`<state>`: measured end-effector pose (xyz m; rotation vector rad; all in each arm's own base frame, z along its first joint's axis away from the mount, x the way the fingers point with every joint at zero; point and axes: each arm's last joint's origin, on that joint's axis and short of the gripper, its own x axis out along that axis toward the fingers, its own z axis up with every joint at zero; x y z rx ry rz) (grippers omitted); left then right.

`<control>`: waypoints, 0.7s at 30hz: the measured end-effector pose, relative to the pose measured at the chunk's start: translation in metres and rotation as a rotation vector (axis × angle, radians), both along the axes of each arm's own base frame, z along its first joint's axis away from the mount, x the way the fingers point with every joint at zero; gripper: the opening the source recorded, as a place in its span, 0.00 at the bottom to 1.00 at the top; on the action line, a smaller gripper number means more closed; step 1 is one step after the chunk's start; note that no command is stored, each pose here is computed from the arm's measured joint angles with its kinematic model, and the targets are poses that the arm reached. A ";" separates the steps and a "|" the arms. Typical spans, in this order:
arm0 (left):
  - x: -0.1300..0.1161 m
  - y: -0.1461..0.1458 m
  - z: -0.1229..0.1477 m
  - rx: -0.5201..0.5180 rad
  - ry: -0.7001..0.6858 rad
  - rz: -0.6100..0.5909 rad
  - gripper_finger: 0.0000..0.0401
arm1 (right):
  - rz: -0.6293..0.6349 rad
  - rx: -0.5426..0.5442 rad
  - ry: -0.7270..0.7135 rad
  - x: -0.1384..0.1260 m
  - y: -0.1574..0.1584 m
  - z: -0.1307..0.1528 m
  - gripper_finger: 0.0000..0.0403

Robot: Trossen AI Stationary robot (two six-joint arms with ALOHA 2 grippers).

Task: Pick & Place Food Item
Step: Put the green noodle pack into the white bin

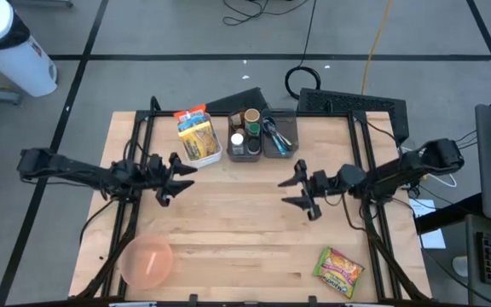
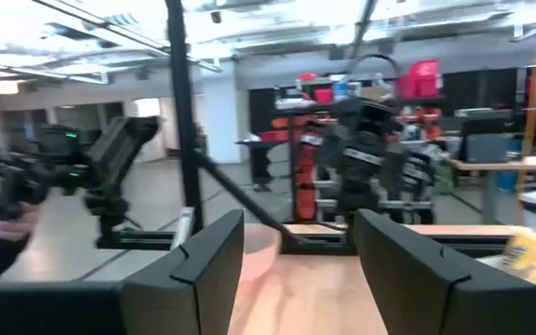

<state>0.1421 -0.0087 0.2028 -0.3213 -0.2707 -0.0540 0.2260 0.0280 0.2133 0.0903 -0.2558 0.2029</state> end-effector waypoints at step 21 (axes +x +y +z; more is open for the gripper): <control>0.046 -0.014 -0.005 -0.228 0.164 0.045 0.60 | 0.158 0.079 0.125 0.003 0.033 -0.020 0.48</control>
